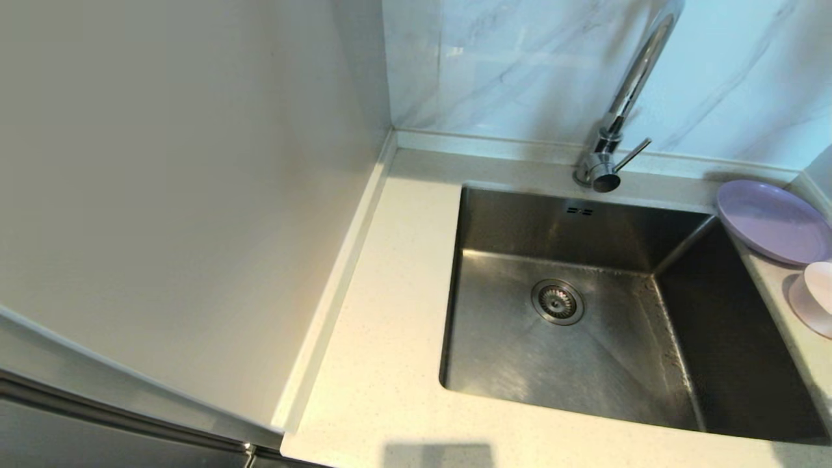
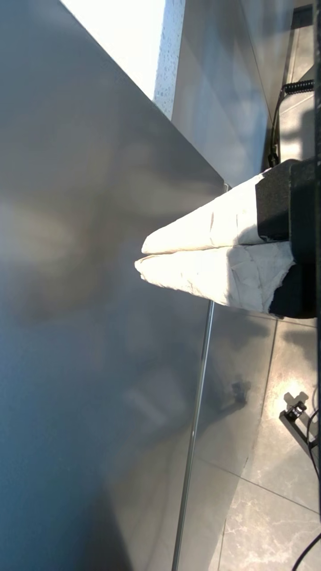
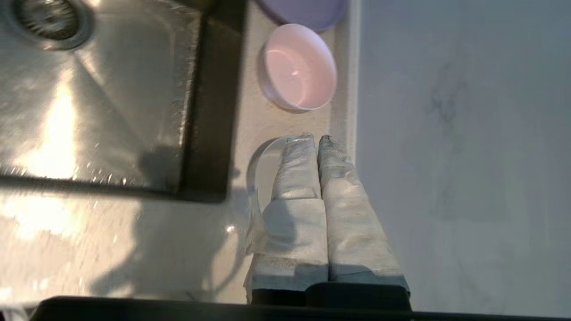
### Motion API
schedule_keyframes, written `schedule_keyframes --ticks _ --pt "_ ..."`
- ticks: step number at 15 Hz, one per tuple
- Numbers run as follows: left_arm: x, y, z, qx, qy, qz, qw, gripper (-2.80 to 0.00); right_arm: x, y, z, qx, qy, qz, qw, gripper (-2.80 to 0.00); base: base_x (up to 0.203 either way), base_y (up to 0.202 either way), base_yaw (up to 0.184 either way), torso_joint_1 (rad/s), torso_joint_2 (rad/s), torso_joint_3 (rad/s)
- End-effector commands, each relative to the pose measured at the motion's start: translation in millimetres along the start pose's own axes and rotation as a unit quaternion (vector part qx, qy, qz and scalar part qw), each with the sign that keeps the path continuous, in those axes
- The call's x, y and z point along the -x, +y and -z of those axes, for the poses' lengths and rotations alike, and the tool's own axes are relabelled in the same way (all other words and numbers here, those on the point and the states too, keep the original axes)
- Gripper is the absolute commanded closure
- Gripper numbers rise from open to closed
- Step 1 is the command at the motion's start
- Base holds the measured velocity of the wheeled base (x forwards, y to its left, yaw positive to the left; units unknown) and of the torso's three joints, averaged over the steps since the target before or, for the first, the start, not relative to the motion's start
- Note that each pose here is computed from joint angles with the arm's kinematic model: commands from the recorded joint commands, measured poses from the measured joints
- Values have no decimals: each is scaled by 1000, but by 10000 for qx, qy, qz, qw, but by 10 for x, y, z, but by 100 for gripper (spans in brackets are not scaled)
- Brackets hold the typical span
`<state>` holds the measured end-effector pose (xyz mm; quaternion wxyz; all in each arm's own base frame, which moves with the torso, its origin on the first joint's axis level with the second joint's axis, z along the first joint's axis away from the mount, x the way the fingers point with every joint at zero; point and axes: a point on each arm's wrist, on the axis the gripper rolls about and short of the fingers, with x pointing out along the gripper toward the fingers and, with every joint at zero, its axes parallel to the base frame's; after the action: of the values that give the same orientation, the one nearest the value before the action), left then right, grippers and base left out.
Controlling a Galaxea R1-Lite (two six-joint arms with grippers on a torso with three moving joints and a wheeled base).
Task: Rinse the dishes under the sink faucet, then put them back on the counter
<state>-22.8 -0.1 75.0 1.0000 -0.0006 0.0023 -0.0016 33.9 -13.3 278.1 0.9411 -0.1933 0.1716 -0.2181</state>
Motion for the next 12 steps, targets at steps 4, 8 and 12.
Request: schedule_keyframes --ticks 4,8,12 --pt "0 0 0 1 0 -1 10000 0 553 -32 738 -39 -982 -357 9945 0 0 0 0 0 0 0" --pt "0 0 0 1 0 -1 10000 0 552 118 1067 -752 -762 -153 9941 0 0 0 0 0 0 0" --pt "0 0 0 1 0 -1 10000 0 464 243 1290 -1176 -756 -257 9899 0 0 0 0 0 0 0"
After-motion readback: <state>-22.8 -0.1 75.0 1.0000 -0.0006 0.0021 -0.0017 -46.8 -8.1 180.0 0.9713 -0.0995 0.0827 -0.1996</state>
